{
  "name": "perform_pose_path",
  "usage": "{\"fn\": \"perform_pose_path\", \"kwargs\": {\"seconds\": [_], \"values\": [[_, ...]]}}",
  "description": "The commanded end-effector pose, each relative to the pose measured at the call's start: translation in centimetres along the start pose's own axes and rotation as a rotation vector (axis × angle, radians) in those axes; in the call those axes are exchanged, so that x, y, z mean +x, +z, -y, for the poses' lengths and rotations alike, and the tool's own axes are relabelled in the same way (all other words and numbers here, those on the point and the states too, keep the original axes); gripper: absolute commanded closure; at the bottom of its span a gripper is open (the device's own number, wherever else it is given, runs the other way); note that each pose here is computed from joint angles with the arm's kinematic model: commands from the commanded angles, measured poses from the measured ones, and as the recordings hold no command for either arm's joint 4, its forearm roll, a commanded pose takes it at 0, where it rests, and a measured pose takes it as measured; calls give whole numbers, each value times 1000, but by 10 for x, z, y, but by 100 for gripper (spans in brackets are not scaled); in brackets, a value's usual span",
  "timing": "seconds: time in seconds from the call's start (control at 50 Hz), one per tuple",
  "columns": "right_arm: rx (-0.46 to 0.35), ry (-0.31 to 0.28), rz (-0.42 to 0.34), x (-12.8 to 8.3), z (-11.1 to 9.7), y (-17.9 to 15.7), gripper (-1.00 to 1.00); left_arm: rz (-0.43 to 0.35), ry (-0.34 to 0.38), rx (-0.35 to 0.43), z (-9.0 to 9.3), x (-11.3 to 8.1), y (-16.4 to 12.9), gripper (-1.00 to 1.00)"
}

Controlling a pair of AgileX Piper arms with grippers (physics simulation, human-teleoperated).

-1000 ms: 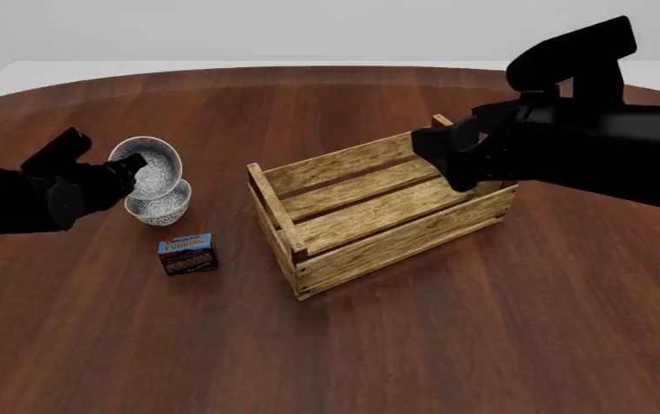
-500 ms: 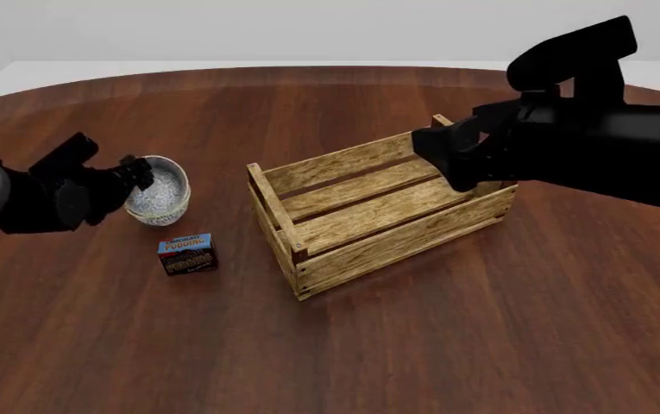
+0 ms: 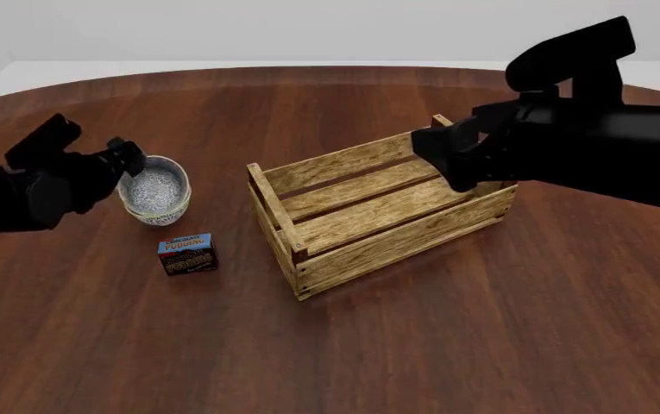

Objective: Stack the right bowl on the left bowl and place them in the tray.

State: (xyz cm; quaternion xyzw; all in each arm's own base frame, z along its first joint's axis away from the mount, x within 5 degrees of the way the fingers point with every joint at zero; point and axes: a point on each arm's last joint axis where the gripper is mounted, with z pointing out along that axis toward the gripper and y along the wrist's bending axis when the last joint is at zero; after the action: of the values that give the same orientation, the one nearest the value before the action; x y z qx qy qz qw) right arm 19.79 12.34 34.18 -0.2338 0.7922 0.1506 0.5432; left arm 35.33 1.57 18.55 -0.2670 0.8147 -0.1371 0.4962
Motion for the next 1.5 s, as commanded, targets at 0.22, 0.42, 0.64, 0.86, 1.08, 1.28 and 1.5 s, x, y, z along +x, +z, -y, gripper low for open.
{"fn": "perform_pose_path", "kwargs": {"seconds": [0.22,0.42,0.64,0.86,1.08,1.28,1.5], "values": [[-3,-4,-1,0,-1,-1,-100,0,108,58,18,4,-36,-100],[-3,-5,-1,0,-1,-2,-100,-46,154,69,25,16,-32,-100],[-3,-7,-2,0,-1,-1,-100,-56,176,80,31,18,-30,-100],[-1,-7,-3,1,0,0,-100,-70,195,90,34,23,-28,-100],[-1,-6,-1,0,0,-2,-100,-68,218,71,30,19,-24,-100],[-1,-6,-1,0,0,-2,-100,-68,218,71,30,19,-24,-100],[-2,-7,-1,0,0,-2,-100,-78,212,84,34,23,-25,-100]]}}
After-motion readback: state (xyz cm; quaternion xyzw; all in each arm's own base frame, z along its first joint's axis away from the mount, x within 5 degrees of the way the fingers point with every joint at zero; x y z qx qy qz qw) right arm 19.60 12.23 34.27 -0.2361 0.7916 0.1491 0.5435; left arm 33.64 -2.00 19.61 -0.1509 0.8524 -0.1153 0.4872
